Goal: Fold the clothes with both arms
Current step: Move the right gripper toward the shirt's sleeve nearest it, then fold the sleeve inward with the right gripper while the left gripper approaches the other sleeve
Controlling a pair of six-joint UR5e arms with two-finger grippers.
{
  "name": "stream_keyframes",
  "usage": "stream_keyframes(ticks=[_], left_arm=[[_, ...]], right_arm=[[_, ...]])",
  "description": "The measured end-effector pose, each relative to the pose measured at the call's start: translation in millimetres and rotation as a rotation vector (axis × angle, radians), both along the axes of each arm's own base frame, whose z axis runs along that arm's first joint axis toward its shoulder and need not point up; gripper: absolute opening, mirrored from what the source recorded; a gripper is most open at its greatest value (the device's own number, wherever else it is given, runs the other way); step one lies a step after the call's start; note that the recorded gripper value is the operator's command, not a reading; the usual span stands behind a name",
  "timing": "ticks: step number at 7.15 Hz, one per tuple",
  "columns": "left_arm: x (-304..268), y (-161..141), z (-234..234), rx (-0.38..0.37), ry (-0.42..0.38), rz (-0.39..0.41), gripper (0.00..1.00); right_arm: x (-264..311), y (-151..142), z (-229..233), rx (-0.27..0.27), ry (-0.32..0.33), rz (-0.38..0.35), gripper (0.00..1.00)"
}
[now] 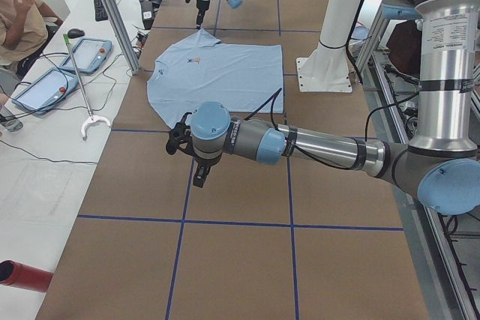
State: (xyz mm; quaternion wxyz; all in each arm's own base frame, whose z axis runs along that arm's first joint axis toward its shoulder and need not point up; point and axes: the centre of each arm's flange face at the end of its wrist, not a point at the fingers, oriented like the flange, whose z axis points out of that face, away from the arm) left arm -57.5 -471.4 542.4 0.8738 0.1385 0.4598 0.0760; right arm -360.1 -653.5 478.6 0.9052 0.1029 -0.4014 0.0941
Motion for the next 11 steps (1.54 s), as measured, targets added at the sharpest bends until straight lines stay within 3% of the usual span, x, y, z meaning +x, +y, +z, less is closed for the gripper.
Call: stream_keyframes(ticks=[2, 6, 9, 11], left_arm=[[0.2, 0.8, -1.0, 0.005, -0.001, 0.002, 0.99], [-0.1, 2.7, 0.8, 0.002, -0.001, 0.002, 0.99], [0.6, 2.6, 2.0, -0.002, 0.001, 0.002, 0.99], [0.6, 2.4, 1.3, 0.000, 0.001, 0.003, 0.99]], right_arm=[[-7.7, 1.8, 1.6, -0.019, -0.003, -0.001, 0.02], [-15.5, 11.2, -13.5, -0.005, -0.032, -0.017, 0.00], [-95.9, 19.2, -112.7, -0.040, -0.139, 0.050, 0.00], [-159.2, 6.7, -167.8, -0.067, -0.151, 0.118, 0.00]])
